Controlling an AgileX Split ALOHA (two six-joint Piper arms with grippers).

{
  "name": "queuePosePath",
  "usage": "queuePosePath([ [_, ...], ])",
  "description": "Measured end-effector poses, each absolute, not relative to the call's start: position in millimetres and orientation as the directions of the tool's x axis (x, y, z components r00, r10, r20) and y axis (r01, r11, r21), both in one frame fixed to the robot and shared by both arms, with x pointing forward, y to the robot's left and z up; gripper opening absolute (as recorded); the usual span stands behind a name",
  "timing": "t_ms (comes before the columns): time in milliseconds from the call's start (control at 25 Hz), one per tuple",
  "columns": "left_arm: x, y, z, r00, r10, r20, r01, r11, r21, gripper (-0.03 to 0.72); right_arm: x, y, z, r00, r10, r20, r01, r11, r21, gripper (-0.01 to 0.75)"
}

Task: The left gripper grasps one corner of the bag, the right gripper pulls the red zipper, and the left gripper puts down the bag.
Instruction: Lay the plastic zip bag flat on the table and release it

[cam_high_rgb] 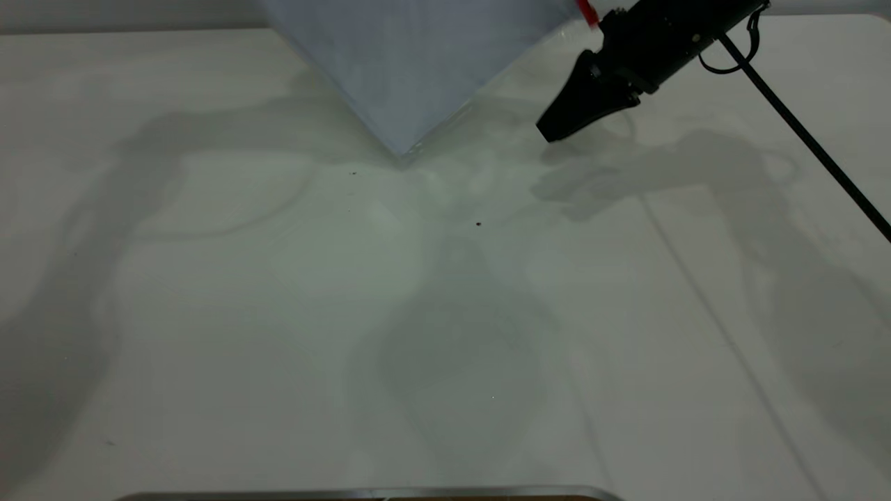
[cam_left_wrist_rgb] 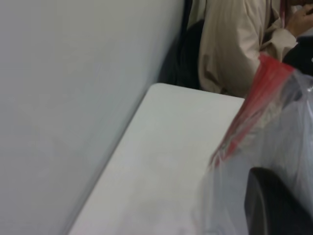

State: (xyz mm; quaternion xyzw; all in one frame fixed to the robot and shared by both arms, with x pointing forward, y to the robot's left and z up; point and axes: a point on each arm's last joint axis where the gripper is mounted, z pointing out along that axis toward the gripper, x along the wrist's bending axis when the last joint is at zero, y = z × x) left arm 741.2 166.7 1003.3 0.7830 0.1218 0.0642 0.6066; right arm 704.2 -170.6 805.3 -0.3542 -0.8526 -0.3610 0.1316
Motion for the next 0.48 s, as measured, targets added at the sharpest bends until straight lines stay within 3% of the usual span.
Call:
queuePosePath([
  [200,738.5,167.0,998.6,0.963,0.257,-0.087,0.160,-0.277,0.947,0.051,710.9,-180.8,837.0,-0.687,0.508,0.519,0.722,0.402,0.563,0.431],
  [360,736.9,167.0,995.5,0.953,0.258,-0.159,0.231,-0.278,0.932,0.051,713.1,-193.7,879.4,-0.705,0.468,0.533,0.703,0.357,0.615,0.441],
  [480,737.9,166.5,984.7,0.918,0.275,-0.287,0.357,-0.252,0.899,0.051,713.1,-198.0,909.8,-0.722,0.444,0.531,0.681,0.320,0.658,0.429],
])
